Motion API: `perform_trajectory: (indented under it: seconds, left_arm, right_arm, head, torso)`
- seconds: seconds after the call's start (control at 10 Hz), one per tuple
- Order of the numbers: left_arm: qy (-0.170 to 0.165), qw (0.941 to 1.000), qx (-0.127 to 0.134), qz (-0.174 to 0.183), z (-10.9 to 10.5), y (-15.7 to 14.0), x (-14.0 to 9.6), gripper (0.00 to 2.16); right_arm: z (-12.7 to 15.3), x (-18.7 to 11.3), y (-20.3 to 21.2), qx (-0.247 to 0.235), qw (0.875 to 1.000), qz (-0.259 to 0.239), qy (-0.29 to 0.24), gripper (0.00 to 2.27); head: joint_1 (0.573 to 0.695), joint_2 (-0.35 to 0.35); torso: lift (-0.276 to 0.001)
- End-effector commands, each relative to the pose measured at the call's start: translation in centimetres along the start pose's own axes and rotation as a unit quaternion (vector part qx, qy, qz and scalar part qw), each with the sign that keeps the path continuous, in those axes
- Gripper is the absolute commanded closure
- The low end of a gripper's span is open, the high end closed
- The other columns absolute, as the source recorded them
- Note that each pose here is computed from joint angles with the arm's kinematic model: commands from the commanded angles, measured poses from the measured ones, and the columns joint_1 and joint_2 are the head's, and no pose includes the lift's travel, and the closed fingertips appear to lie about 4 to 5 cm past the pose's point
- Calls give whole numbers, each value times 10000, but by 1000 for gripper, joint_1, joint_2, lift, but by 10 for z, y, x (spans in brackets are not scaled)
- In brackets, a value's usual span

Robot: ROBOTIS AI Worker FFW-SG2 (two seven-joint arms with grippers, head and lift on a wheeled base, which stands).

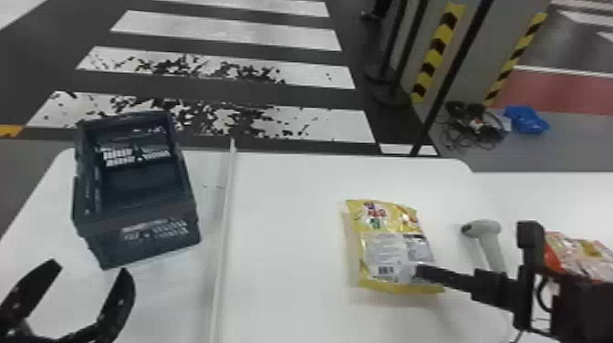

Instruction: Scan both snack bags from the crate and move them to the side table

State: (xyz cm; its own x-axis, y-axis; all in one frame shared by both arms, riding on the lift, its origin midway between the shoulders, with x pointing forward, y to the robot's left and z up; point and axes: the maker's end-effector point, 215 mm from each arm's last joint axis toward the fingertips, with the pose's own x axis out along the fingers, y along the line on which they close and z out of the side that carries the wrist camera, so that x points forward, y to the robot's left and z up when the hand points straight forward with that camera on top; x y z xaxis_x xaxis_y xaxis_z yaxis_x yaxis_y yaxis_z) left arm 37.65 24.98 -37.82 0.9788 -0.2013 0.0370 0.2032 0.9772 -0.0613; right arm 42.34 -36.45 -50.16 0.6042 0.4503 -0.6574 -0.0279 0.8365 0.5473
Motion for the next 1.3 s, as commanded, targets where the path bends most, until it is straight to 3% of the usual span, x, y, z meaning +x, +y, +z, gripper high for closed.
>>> perform_trajectory:
  seconds: [0.0,0.4,0.8,1.2]
  left_arm:
    - [0,10000,-6,-2,0,-1,0,80]
    - [8,10000,-6,0,-1,0,0,80]
    - [-1,10000,-12,3,0,-1,0,80]
    - [-8,10000,-2,1,1,0,0,80]
  right_arm:
    - [-3,-1,-6,-7,9999,-95,70,2186]
    - [4,-14,2,168,9995,262,-19,2253]
    - [56,-58,6,696,9896,812,-959,2253]
    - [114,-112,-53,712,9717,131,-2248,2253]
  head:
    - [695,-161]
    - [695,-167]
    - [695,-188]
    - [695,-272]
  torso:
    - [-99]
    - [-99]
    - [-99]
    - [-99]
